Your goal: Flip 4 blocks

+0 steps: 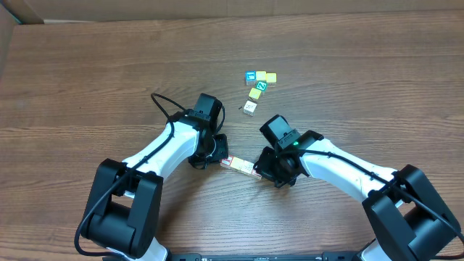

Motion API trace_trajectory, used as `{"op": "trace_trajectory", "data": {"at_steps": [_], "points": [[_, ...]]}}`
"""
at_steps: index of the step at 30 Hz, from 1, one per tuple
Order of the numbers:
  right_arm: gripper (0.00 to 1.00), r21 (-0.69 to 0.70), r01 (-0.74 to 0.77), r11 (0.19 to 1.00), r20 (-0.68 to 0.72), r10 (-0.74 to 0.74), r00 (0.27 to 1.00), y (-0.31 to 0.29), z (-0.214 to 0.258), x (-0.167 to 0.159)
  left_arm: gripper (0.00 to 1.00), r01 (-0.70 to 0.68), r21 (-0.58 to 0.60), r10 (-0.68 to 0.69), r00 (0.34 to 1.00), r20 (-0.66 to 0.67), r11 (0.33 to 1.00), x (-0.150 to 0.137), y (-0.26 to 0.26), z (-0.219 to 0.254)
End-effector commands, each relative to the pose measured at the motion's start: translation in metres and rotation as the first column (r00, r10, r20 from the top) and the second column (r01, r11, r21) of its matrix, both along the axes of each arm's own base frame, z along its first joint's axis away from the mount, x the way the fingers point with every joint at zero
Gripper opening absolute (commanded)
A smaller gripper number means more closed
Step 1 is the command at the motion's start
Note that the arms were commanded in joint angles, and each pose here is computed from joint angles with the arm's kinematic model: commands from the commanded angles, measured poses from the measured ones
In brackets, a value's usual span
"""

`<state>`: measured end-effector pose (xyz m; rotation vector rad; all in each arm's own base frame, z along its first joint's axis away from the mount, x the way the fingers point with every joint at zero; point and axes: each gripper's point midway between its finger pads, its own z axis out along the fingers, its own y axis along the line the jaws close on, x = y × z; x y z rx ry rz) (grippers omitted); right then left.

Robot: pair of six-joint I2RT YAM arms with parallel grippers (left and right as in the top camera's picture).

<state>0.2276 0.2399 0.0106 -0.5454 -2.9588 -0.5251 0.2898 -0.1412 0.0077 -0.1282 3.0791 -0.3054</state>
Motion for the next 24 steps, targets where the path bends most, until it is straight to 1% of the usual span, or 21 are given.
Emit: {"op": "trace_trajectory", "data": {"at_steps": [1, 6, 10, 20, 24], "points": [[0.04, 0.069, -0.005, 0.998, -0.024, 0.007, 1.0, 0.02, 0.007, -0.007, 0.04, 0.071, -0.077, -0.07, 0.997, 0.02, 0.994, -0.001, -0.017, 0.007], [0.04, 0.088, -0.007, 0.996, -0.042, 0.011, 0.999, 0.023, 0.009, -0.01, 0.04, 0.102, -0.086, -0.096, 0.993, 0.069, 0.991, 0.008, -0.021, 0.009], [0.04, 0.083, 0.027, 0.996, -0.06, -0.022, 0.998, 0.022, 0.009, -0.011, 0.04, 0.133, -0.092, -0.122, 0.986, 0.112, 0.987, 0.016, -0.024, 0.011], [0.04, 0.087, 0.041, 0.995, -0.074, -0.035, 0.997, 0.023, 0.009, -0.013, 0.04, 0.134, -0.099, -0.121, 0.984, 0.133, 0.986, 0.021, -0.027, 0.012], [0.04, 0.08, 0.073, 0.994, -0.093, -0.065, 0.994, 0.025, 0.009, -0.015, 0.04, 0.136, -0.103, -0.121, 0.983, 0.138, 0.985, 0.022, -0.028, 0.013]]}}
